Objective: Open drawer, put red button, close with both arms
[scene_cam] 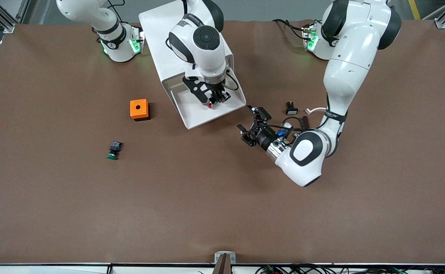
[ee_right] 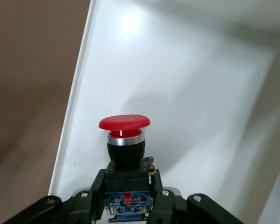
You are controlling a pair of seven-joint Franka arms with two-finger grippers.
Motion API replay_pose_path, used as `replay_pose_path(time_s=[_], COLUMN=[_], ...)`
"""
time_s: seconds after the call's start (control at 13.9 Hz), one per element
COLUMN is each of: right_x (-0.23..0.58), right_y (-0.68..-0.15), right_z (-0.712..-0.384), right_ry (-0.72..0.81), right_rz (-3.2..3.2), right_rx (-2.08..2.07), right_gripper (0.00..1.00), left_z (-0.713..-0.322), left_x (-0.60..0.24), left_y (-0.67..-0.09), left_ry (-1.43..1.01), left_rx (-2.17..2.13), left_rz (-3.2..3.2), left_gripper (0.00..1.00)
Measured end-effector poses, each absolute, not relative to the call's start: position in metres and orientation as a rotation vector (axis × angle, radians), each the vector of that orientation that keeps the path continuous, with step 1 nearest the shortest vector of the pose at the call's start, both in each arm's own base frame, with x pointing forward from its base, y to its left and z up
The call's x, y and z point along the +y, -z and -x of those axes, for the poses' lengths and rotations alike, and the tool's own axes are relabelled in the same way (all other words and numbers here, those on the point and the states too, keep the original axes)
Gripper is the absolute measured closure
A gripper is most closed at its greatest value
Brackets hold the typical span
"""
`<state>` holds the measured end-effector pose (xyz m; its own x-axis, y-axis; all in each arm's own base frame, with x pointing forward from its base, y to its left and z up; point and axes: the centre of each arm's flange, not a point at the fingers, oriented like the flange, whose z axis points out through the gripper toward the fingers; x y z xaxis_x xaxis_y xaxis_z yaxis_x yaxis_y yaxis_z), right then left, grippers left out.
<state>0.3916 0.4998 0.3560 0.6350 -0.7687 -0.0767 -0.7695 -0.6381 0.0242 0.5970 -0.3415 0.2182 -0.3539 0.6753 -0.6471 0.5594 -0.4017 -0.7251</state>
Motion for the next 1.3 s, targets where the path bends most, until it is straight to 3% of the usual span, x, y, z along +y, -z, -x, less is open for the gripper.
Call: replay_pose_path(time_s=[0.36,0.87,0.94,1.3], right_x=[0.505,0.515,0.515,0.521], right_y=[-0.342,-0.348,-0.349,-0.361], right_z=[-0.387,-0.392,-0.392,-0.395], right_ry=[-0.131,-0.122,-0.122,-0.111], right_rz=[2.845,2.797,2.797,2.788], right_rx=[1.353,1.406,1.407,1.374], right_gripper=[0.59,0.59,0.54,0.02], left_z=[-0.639,-0.672,-0.673,-0.681], left_x=[-0.311,-0.329,-0.335,-0.325], left_y=[-0.243,-0.271,-0.272,-0.293], left_ry=[-1.763,-1.010,-0.941,-0.691], left_rx=[-1.598,-1.420,-1.395,-1.210], left_rz=[2.333,3.036,3.081,3.180], left_gripper=[0.00,0.00,0.00,0.00])
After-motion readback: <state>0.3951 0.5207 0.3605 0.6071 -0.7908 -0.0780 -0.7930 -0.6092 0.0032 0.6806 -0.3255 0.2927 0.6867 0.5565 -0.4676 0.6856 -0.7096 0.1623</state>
